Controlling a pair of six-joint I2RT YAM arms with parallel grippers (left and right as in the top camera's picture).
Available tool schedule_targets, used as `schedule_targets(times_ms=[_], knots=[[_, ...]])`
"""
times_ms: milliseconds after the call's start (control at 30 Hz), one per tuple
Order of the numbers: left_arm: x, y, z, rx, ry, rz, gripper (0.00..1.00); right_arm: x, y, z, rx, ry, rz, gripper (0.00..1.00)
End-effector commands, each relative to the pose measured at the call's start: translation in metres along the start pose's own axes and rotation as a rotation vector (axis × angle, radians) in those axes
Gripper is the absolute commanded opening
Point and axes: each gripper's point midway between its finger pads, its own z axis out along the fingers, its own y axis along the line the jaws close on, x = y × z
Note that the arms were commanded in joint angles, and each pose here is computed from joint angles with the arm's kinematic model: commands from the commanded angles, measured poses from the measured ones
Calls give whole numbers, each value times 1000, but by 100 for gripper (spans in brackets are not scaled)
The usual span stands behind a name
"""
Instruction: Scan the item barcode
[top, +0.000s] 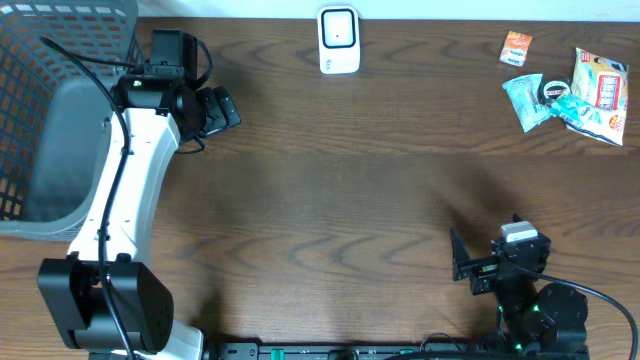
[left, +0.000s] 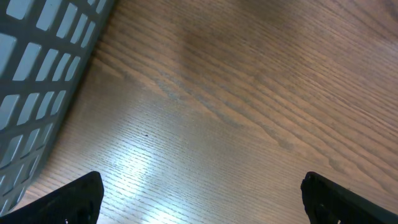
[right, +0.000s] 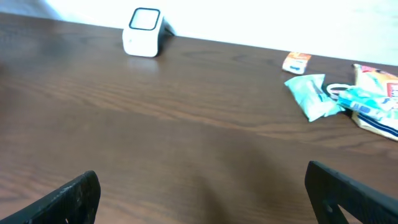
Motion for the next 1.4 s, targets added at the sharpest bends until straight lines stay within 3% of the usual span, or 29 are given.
schedule_targets(times_ms=[0,733,1367], knots=[[-2,3,1,-14,-4,3,100,7,-4,3,21,1,-7,99],[-2,3,1,-14,-4,3,100,11,-9,36,35,-196,-45,99],[-2,3,1,-14,-4,3,100,9,-19,39,80,-240,-49,99]])
